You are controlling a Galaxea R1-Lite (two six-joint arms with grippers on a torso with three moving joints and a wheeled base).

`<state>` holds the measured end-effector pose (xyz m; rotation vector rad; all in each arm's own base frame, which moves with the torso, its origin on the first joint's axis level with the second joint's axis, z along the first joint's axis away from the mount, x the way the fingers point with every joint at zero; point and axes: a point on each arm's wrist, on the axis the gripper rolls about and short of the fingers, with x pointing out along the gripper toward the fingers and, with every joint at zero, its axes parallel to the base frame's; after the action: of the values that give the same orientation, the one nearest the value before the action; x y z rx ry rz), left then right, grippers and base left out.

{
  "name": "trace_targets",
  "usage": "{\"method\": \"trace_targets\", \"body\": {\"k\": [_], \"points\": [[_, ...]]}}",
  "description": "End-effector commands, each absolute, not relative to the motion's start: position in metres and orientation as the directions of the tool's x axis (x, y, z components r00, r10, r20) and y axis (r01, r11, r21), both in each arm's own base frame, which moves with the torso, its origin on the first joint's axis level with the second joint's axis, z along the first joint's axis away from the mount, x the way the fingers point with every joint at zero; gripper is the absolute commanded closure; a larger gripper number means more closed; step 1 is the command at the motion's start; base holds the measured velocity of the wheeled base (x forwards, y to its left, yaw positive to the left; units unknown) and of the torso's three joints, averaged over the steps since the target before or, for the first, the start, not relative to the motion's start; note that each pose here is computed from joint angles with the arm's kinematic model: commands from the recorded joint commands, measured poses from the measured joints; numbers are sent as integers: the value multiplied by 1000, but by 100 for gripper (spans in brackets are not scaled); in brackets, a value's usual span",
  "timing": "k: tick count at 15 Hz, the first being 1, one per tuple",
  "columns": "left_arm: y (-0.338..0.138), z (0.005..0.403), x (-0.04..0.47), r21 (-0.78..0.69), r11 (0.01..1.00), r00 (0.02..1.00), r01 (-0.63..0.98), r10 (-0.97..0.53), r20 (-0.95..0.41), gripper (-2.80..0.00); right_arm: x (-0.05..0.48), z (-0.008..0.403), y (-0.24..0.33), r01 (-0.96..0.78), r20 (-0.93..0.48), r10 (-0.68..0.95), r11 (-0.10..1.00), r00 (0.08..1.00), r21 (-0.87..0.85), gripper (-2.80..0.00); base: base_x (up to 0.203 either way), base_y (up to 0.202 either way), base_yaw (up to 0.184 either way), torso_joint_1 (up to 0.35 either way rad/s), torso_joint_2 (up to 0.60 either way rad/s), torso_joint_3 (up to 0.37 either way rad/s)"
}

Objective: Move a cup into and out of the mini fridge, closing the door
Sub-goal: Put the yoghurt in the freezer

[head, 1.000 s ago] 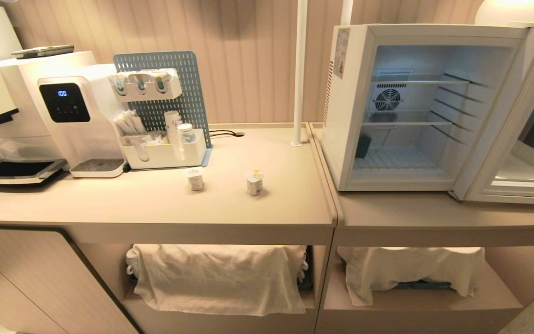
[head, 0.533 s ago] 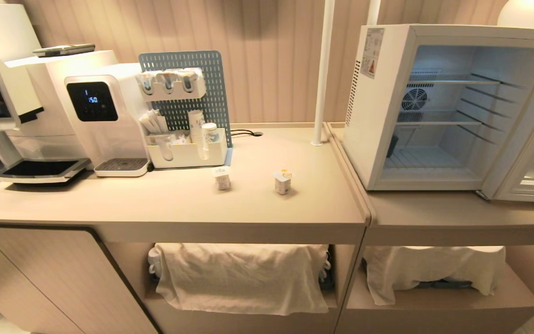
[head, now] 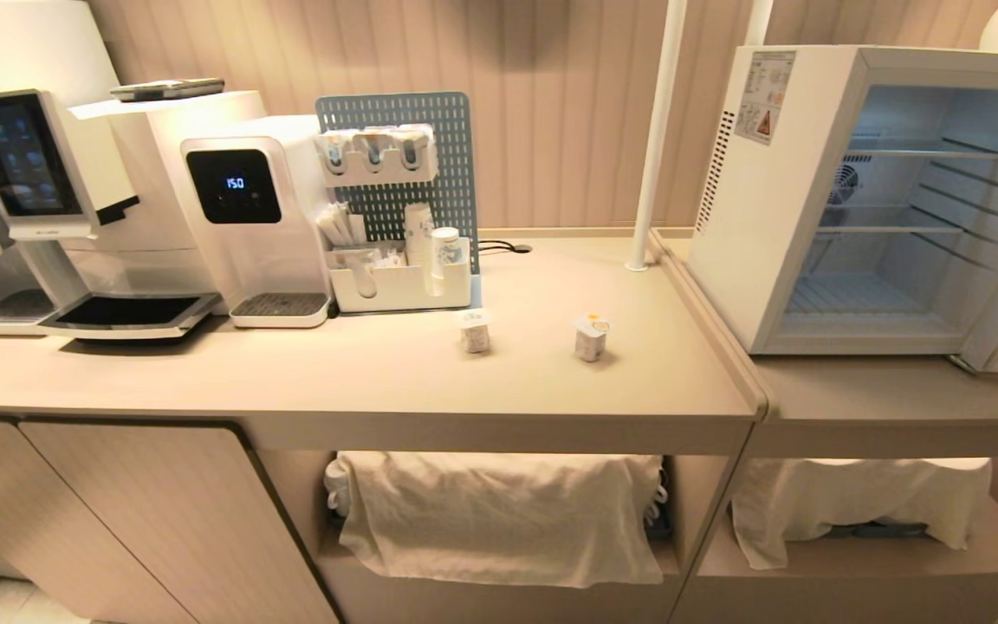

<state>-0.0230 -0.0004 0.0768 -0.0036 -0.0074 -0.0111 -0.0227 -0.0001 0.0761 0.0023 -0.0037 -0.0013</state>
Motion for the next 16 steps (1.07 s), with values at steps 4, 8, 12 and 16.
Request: {"method": "trace_targets", "body": {"k": [4, 8, 12, 16], "points": [[0, 77, -23, -6, 1000, 1000, 11, -11, 8, 0, -23, 76, 0, 0, 3, 0, 1000, 1000, 2, 0, 0, 142, 1, 3, 0, 5], [0, 77, -23, -6, 1000, 1000, 11, -11, 8, 0, -23, 76, 0, 2, 1, -2, 1000, 1000, 2, 0, 0, 0, 0, 0, 0, 0], [0, 77, -23, -9, 1000, 1000, 11, -11, 8, 0, -28, 88, 0, -7, 14, 7, 1000, 1000, -2, 0, 0, 0, 0, 0, 0, 0], [0, 77, -23, -6, 1000, 1000, 11, -11, 8, 0, -26, 82, 0, 0, 0, 0, 1000, 1000, 20, 0, 0, 0, 0, 0, 0, 0]]}}
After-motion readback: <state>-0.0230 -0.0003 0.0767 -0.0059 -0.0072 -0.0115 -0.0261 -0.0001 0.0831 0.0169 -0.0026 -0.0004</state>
